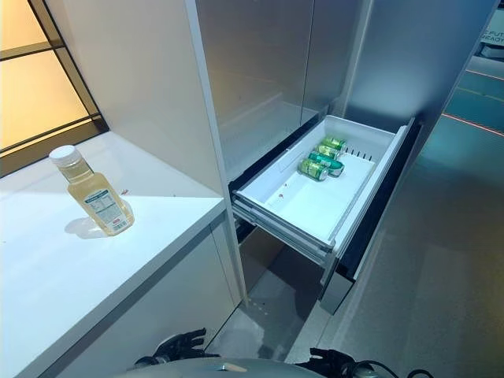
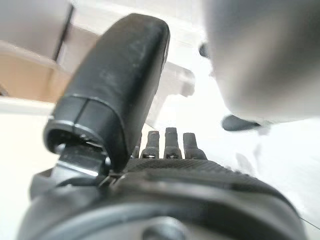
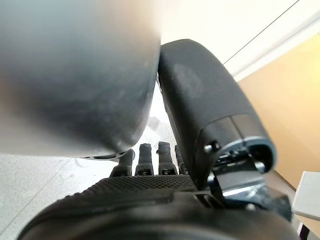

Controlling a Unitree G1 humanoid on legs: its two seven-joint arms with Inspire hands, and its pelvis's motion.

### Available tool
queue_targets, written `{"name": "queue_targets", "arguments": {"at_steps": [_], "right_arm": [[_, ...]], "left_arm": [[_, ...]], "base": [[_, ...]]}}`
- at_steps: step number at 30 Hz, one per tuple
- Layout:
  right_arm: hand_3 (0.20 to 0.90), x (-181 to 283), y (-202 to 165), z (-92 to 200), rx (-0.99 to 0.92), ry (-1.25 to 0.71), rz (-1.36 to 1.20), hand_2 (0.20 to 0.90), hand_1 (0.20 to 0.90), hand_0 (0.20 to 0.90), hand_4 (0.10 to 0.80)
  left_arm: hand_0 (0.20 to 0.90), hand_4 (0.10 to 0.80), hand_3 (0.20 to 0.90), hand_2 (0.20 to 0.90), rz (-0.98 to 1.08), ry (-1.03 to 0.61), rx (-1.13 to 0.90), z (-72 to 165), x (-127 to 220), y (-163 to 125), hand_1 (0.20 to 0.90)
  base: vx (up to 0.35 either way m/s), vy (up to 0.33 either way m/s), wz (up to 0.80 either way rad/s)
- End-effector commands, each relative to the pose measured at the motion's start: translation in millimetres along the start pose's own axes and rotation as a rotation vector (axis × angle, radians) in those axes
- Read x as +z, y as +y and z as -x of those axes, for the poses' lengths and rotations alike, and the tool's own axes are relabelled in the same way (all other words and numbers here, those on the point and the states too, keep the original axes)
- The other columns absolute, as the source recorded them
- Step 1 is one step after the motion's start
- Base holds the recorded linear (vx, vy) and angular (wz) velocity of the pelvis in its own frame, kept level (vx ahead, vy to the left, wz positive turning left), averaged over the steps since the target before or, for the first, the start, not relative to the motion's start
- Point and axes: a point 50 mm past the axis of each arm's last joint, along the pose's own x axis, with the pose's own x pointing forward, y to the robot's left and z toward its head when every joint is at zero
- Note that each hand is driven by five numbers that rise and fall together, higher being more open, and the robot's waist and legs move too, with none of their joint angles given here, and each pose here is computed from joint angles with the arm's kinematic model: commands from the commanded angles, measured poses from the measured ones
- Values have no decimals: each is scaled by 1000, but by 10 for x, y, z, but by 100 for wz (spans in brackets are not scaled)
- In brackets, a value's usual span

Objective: Put drinks into fridge and close the fridge

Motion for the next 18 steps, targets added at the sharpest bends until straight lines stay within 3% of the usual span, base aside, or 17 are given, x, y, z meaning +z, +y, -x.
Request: {"name": "queue_targets", "arguments": {"at_steps": [1, 4, 10, 14, 15, 18], "right_arm": [[900, 264, -57, 13, 15, -33, 63, 900, 900, 900, 800], [900, 309, -108, 44, 6, -36, 76, 900, 900, 900, 800], [900, 280, -116, 76, -4, -38, 85, 900, 900, 900, 800], [900, 220, -59, 56, -1, -40, 74, 900, 900, 900, 800], [900, 189, -13, 36, 3, -36, 70, 900, 900, 900, 800], [900, 171, 87, -1, 14, -30, 63, 900, 900, 900, 800]], "left_arm": [[900, 800, 900, 900, 28, -228, -278, -41, 717, -100, 900], [900, 800, 900, 900, 96, -294, -458, 49, 951, -176, 900], [900, 800, 900, 900, 285, -595, -916, 483, 1627, -376, 900], [900, 800, 900, 900, 420, -860, -1330, 954, 2091, -636, 900], [900, 800, 900, 900, 447, -995, -1473, 1172, 2275, -738, 900], [900, 800, 900, 900, 355, -1295, -1477, 1633, 2616, -826, 900]], "base": [[-36, 40, -4], [-29, 41, -8], [-8, 11, -1], [5, -10, 2], [16, -46, 7], [17, -57, 12]]}}
